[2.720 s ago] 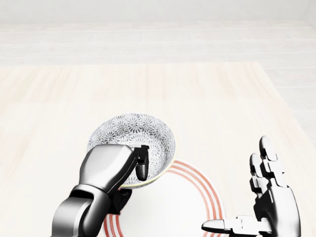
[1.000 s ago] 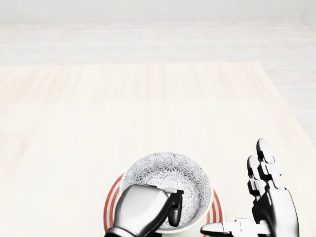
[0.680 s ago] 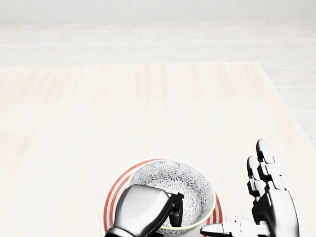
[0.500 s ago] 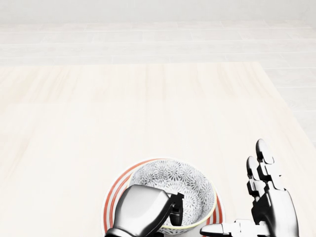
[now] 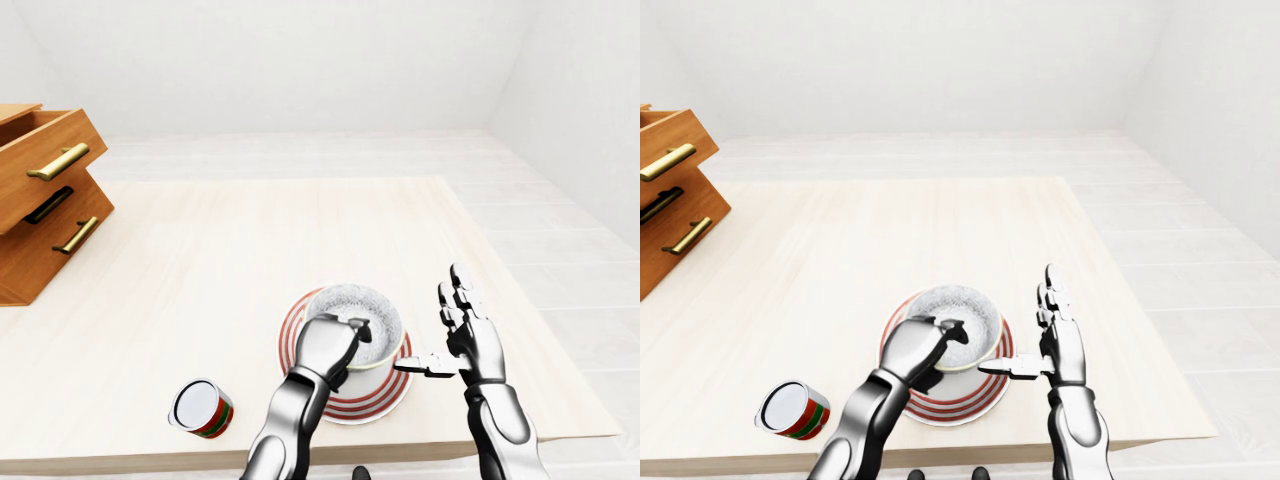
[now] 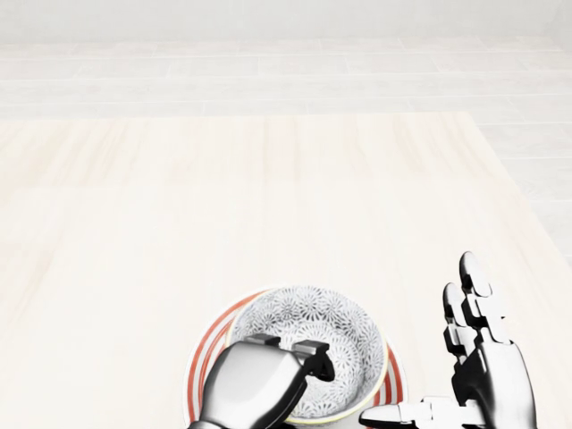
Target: Put the bowl on the plate.
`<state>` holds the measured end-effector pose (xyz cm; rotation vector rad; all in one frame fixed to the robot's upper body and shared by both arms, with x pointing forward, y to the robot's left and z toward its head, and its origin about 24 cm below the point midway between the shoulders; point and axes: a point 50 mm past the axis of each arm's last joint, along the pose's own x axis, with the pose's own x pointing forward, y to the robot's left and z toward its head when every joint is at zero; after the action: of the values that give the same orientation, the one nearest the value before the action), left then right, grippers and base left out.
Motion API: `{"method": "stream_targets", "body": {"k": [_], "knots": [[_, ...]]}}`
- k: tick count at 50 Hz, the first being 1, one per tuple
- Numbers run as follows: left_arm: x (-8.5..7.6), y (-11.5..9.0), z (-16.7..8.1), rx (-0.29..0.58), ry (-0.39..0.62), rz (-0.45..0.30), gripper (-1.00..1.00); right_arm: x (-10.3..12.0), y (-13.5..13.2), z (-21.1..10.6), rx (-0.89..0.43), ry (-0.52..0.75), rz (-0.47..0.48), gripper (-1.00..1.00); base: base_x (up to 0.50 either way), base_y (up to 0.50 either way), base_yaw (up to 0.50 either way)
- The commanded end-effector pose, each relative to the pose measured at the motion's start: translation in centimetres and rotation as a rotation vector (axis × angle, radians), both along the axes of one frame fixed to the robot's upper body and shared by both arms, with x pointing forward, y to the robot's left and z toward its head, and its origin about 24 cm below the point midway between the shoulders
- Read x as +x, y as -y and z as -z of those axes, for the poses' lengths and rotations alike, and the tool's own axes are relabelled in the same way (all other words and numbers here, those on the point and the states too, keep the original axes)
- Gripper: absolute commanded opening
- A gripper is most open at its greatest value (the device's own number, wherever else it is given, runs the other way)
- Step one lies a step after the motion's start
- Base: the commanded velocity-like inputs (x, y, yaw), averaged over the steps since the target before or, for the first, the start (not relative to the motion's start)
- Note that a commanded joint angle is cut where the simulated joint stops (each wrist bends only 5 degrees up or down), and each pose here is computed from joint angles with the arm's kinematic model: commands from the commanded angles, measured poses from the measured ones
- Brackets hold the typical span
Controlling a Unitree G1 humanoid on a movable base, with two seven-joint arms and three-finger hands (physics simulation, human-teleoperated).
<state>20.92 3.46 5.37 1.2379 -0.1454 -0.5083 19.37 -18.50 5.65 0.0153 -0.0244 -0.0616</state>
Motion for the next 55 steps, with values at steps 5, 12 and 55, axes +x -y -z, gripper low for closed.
{"method": "stream_targets", "body": {"k": [5, 12, 55], "knots": [[-0.4, -0.2, 0.2, 0.008, -0.014, 0.004, 0.12, 0.0, -0.1, 0.0, 0.0, 0.001, -0.002, 1.0, 0.0, 0.0, 0.0], [-0.5, -0.3, 0.4, 0.014, -0.025, 0.005, 0.13, 0.1, -0.1, 0.0, 0.001, 0.0, -0.002, 1.0, 0.0, 0.0, 0.0], [-3.7, -1.3, -1.2, 0.007, -0.012, 0.038, 0.54, 0.4, -0.4, -0.3, 0.0, 0.007, -0.015, 1.0, 0.0, 0.0, 0.0]]}}
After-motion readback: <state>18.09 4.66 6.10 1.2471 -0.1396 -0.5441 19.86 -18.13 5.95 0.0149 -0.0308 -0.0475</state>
